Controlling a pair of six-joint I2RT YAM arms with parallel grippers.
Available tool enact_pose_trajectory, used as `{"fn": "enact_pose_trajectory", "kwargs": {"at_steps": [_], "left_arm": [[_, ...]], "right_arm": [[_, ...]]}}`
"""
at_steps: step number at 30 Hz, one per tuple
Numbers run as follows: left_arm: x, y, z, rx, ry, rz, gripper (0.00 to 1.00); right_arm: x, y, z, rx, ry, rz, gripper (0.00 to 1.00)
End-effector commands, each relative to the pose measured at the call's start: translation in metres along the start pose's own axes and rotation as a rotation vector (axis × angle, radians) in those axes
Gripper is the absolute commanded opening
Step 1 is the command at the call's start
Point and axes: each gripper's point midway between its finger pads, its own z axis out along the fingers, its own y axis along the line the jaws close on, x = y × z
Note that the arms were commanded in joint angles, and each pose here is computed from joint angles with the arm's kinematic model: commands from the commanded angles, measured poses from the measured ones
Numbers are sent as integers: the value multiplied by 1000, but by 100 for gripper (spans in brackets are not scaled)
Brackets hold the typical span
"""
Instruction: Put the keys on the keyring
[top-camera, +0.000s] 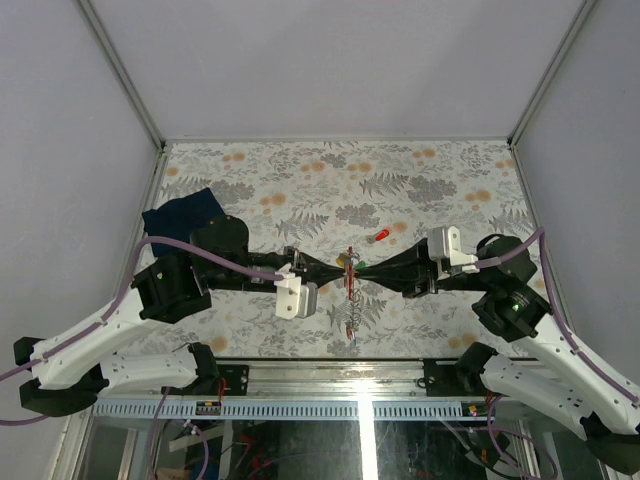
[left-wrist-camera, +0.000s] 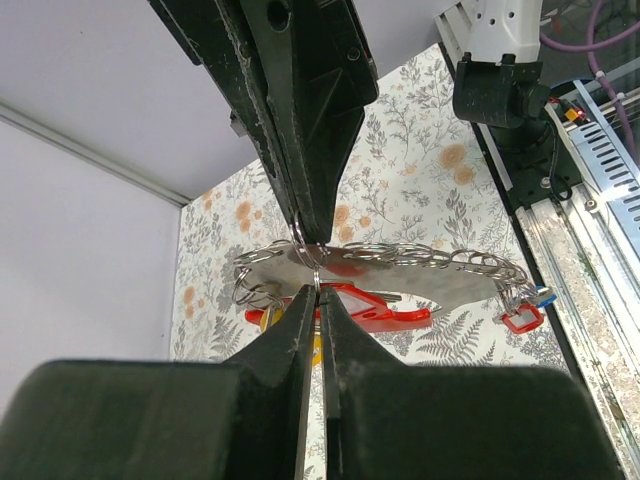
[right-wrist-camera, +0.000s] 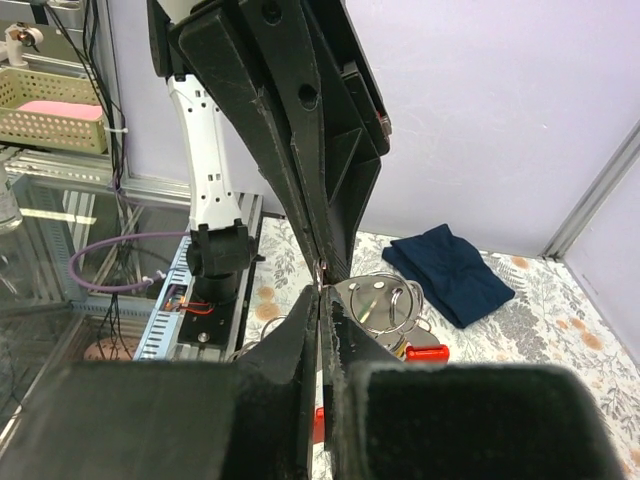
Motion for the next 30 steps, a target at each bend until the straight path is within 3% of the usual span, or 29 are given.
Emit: {"fn": "enact_pose_trajectory", "kwargs": {"at_steps": [1,15,24,30], "left_arm": [[-12,9,-3,-39,-35,38,0],[-8,8,4,-32,-39,23,0],[-8,13,6,-56,-43,30,0],[-22,16,-1,-104,-114,19,24]], "right_arm": [[-38,-11,-2,74,-120,-82,0],[-49,-25,2,142,-268,0,0],[-45,-26,4,138,-294,30,0],[-46,-20,0,126,-289,-15,0]]}}
